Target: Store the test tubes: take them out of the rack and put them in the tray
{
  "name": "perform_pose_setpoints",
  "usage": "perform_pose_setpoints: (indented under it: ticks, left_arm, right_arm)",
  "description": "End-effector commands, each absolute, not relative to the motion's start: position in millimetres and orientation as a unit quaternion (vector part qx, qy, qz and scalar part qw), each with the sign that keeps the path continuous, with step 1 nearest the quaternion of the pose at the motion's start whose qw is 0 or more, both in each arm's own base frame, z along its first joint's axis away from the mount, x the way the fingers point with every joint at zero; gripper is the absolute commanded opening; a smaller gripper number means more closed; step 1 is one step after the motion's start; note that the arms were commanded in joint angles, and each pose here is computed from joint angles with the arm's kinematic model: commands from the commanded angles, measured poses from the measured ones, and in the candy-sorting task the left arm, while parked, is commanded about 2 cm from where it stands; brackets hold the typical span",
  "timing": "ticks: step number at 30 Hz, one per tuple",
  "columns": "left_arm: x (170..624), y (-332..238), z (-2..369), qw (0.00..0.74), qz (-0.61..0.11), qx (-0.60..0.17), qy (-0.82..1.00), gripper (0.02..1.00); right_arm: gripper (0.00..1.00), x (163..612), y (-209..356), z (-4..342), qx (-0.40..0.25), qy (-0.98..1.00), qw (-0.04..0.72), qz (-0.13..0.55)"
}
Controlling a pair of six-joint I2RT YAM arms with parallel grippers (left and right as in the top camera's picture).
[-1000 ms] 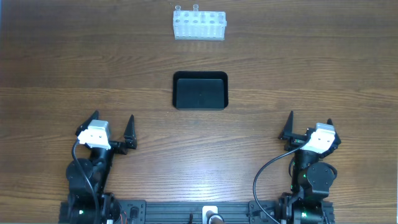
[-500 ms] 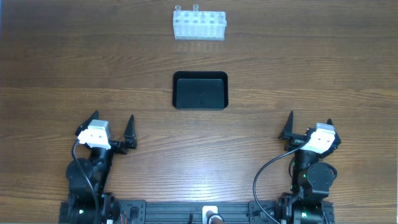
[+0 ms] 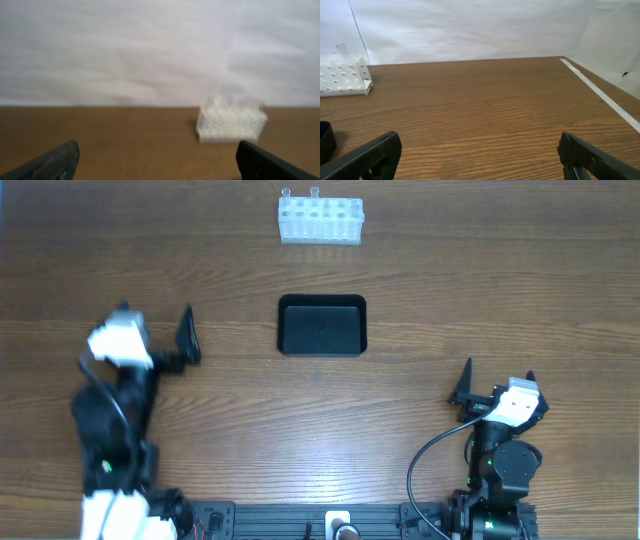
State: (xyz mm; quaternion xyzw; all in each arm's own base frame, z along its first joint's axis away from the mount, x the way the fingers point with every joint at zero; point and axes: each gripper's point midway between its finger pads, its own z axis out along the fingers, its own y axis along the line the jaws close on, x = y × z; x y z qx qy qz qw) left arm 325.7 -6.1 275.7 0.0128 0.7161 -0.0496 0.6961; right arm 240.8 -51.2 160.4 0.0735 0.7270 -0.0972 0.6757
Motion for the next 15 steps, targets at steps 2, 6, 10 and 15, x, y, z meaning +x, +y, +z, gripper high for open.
perform_pose_setpoints:
  ticks: [2, 6, 10, 15]
  left_arm:
    - [384.4, -11.6, 314.7, 0.677, -0.060, 0.015, 0.733, 0.998]
    - [432.7, -27.1, 307.7, 0.653, -0.062, 0.019, 0.755, 0.998]
    - [474.1, -52.6, 289.9, 0.630, -0.062, 0.027, 0.773, 0.996]
    - [509.7, -85.3, 263.5, 0.600, -0.051, 0.029, 0.798, 0.998]
  right_arm:
    - [0.993, 240.8, -52.8, 157.1, 0.075, 0.729, 0.673, -0.102]
    - [0.993, 240.8, -52.7, 157.1, 0.075, 0.729, 0.673, -0.102]
    - [0.993, 240.8, -52.8, 157.1, 0.075, 0.729, 0.673, -0.102]
    - [0.993, 240.8, -52.8, 157.1, 0.075, 0.729, 0.673, -0.102]
